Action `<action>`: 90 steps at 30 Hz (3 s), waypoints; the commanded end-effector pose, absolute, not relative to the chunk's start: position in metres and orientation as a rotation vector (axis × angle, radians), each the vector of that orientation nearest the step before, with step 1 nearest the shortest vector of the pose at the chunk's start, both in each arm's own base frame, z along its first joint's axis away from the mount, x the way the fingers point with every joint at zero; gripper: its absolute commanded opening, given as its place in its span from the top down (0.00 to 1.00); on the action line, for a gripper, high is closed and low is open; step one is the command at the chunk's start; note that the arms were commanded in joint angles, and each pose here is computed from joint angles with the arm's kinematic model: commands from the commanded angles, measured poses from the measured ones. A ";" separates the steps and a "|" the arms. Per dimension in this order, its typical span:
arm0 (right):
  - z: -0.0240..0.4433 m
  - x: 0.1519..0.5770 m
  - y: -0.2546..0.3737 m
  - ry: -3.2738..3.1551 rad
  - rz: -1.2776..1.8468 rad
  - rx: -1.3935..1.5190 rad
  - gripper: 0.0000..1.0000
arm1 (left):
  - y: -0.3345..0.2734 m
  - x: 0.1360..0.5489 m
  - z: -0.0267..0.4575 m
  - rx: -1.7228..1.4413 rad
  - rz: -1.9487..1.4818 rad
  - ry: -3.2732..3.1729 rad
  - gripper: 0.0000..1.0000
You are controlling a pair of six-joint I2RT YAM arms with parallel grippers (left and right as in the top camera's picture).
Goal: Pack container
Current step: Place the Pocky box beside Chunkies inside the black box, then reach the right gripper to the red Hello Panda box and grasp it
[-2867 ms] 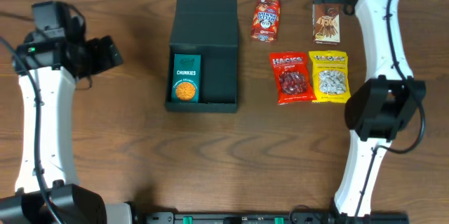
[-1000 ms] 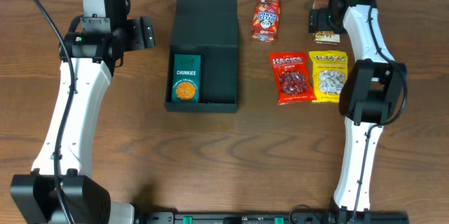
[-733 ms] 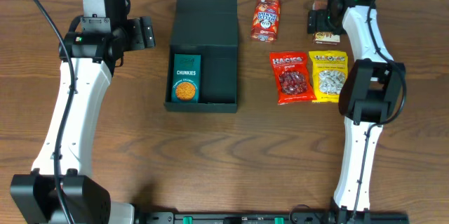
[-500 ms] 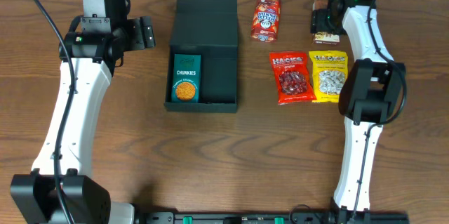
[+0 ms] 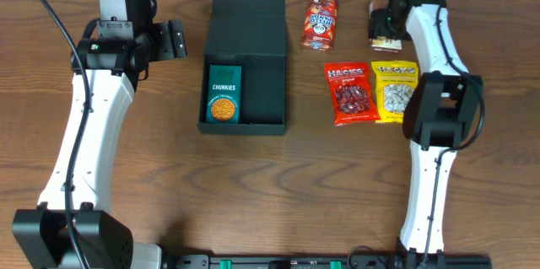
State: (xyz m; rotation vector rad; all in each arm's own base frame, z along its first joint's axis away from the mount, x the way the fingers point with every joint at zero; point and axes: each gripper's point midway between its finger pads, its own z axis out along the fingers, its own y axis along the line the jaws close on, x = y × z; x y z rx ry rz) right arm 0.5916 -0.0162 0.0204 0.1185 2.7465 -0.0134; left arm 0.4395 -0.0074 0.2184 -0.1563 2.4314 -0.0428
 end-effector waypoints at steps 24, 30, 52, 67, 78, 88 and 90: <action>0.165 0.426 0.278 2.879 0.393 -0.215 0.32 | 0.046 0.452 0.231 -0.282 0.118 2.335 0.05; 0.124 0.405 0.295 2.988 0.277 -0.170 0.34 | 0.070 0.450 0.232 -0.343 0.141 2.320 0.05; 0.087 0.412 0.282 3.050 0.130 -0.036 0.03 | 0.070 0.451 0.232 -0.342 0.119 2.321 0.05; 0.220 0.570 0.153 2.360 0.027 0.264 0.01 | 0.069 0.450 0.231 -0.364 0.106 2.323 0.05; 0.092 0.612 0.122 2.450 -0.031 0.431 0.01 | 0.069 0.448 0.230 -0.395 0.094 2.327 0.05; 0.050 0.613 0.139 2.520 0.008 0.359 0.01 | 0.069 0.449 0.230 -0.395 0.095 2.322 0.05; 0.044 0.610 0.147 2.540 0.021 0.323 0.01 | 0.070 0.449 0.230 -0.395 0.095 2.322 0.05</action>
